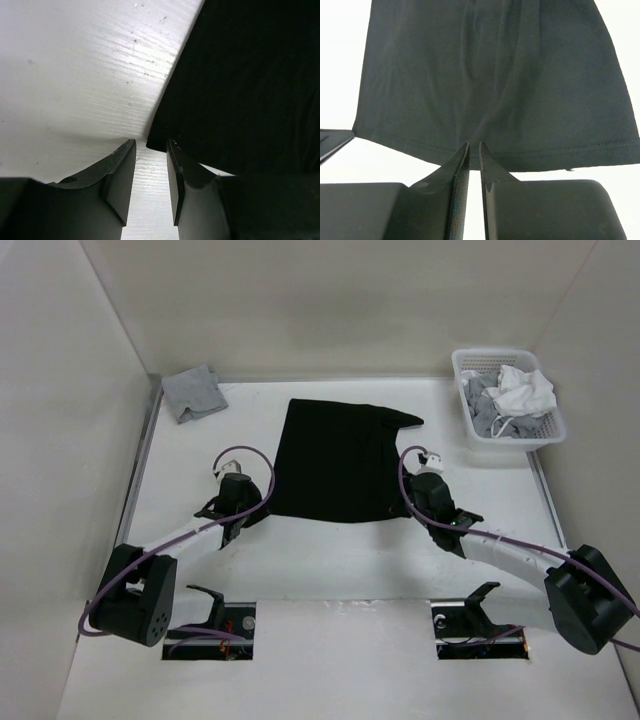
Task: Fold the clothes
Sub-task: Flatten the tank top out
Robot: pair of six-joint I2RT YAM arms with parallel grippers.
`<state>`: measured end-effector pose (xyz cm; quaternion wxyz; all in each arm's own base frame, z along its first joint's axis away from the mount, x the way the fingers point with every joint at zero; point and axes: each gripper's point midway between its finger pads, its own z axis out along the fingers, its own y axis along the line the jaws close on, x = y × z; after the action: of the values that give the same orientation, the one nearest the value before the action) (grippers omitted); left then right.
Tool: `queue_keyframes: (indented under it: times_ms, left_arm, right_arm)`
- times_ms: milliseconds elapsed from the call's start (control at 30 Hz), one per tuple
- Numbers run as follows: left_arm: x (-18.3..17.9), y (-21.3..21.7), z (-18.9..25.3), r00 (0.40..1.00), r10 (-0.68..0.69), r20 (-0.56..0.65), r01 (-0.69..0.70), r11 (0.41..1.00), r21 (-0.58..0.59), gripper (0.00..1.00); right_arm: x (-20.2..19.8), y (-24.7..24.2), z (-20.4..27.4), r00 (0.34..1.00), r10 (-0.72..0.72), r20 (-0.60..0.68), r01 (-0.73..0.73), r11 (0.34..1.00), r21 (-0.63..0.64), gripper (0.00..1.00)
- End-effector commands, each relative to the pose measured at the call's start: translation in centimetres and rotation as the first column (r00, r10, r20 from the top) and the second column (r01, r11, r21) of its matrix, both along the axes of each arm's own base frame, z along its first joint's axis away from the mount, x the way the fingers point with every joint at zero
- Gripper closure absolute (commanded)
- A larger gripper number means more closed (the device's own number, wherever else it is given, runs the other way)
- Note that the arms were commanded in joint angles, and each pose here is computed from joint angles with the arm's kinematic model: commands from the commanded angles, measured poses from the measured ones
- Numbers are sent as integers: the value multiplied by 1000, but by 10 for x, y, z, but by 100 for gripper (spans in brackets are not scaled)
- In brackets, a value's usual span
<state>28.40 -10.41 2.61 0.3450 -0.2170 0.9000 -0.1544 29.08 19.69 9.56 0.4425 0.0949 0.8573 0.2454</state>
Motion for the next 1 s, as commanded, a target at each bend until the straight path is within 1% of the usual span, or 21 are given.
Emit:
queue_keyframes:
  times_ms: [0,100,167,267,433,500,633,767,900,933,967]
  left_arm:
    - [8,-1,0,1000,-8,17,8,1000,16,71]
    - [11,-4,-3,1000,-14,19,13,1000,13,71]
    - [12,-2,-4,1000,-10,17,10,1000,15,73]
    - [13,-1,-2,1000,-8,26,7,1000,13,80]
    - [16,-1,7,999,-2,52,2,1000,-2,93]
    - [21,-3,18,996,3,88,0,1000,-28,97]
    - [28,-5,49,984,43,174,-26,995,-99,100]
    - [26,7,81,960,116,257,-76,984,-160,100]
    - [21,22,86,948,173,267,-124,974,-190,100]
    - [19,26,82,948,183,262,-134,972,-193,100]
    - [17,29,79,947,193,256,-145,970,-193,100]
  right_arm:
    - [8,7,23,997,-6,76,2,999,53,83]
    - [8,8,20,998,-4,70,1,999,49,83]
    - [8,8,19,998,-4,68,1,999,48,82]
    - [8,3,16,998,-19,66,16,999,44,79]
    - [14,-22,12,993,-97,70,95,995,40,60]
    - [16,-37,6,988,-146,58,145,989,18,55]
    - [14,-68,-10,968,-250,8,250,967,-54,55]
    - [8,-82,-19,956,-292,-28,285,948,-143,55]
    - [4,-82,-33,951,-295,-89,273,941,-202,55]
    - [2,-81,-37,950,-292,-109,262,938,-225,58]
    - [-1,-81,-40,948,-293,-125,257,934,-247,59]
